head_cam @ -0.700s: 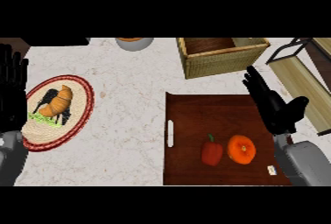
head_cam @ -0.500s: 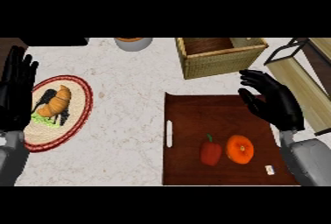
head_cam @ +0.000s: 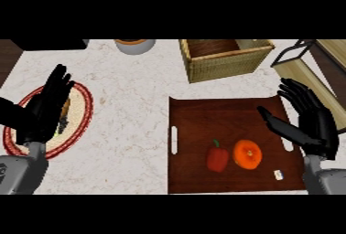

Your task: Pick the bell pepper from the tray and place it in the tiered shelf

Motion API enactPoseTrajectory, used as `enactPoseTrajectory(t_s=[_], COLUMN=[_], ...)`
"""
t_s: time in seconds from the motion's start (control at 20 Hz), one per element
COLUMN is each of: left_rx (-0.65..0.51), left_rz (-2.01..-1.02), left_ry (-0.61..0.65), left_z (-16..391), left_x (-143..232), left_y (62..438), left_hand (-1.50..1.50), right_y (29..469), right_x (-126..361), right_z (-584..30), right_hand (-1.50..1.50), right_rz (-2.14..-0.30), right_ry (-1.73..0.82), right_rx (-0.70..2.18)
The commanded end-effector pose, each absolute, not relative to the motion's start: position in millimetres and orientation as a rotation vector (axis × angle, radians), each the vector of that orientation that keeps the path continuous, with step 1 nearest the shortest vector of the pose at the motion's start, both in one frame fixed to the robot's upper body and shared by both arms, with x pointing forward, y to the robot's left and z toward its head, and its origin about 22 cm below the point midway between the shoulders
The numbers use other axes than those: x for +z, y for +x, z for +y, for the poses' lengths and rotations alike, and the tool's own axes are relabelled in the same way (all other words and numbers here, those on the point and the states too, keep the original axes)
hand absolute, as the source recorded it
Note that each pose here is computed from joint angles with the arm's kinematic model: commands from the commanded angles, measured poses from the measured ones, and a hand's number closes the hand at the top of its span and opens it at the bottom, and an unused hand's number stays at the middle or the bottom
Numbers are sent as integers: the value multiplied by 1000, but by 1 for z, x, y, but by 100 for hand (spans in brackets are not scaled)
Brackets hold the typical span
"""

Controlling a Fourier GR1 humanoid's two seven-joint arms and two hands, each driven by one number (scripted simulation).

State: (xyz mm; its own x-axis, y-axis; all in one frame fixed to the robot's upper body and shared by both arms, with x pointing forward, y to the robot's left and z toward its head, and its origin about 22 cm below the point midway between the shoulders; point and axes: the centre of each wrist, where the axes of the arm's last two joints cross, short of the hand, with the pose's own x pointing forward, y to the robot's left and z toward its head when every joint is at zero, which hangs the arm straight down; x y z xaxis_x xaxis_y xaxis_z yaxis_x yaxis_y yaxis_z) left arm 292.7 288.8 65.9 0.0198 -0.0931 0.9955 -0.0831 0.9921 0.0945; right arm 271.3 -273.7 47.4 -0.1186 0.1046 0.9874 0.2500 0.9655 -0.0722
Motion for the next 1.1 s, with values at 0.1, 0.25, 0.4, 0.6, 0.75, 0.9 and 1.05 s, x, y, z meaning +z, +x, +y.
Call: enactPoseTrajectory(t_s=[0.1,0.25,0.4,0.6,0.75,0.9,1.05], left_rx=[-51,-35,-53,-68,-69,-91,-90], left_rz=[-1531,-1512,-1519,-1517,-1532,-1538,-1523], left_ry=[106,122,89,77,87,61,67], left_z=[280,296,281,277,268,269,280], left_x=[68,63,66,66,66,73,64], left_y=[301,299,300,298,301,303,305], left_hand=[0,0,0,0,0,0,0], right_y=[234,211,217,219,218,217,218], right_x=[86,105,116,132,140,158,155], right_z=[-268,-254,-263,-270,-263,-225,-180], right_hand=[-150,-150,-150,-150,-150,-150,-150], right_rz=[-1740,-1600,-1397,-1240,-1112,-1038,-1002], right_ry=[-188,-175,-292,-596,-784,-817,-804], right_rx=[11,210,422,758,902,909,934])
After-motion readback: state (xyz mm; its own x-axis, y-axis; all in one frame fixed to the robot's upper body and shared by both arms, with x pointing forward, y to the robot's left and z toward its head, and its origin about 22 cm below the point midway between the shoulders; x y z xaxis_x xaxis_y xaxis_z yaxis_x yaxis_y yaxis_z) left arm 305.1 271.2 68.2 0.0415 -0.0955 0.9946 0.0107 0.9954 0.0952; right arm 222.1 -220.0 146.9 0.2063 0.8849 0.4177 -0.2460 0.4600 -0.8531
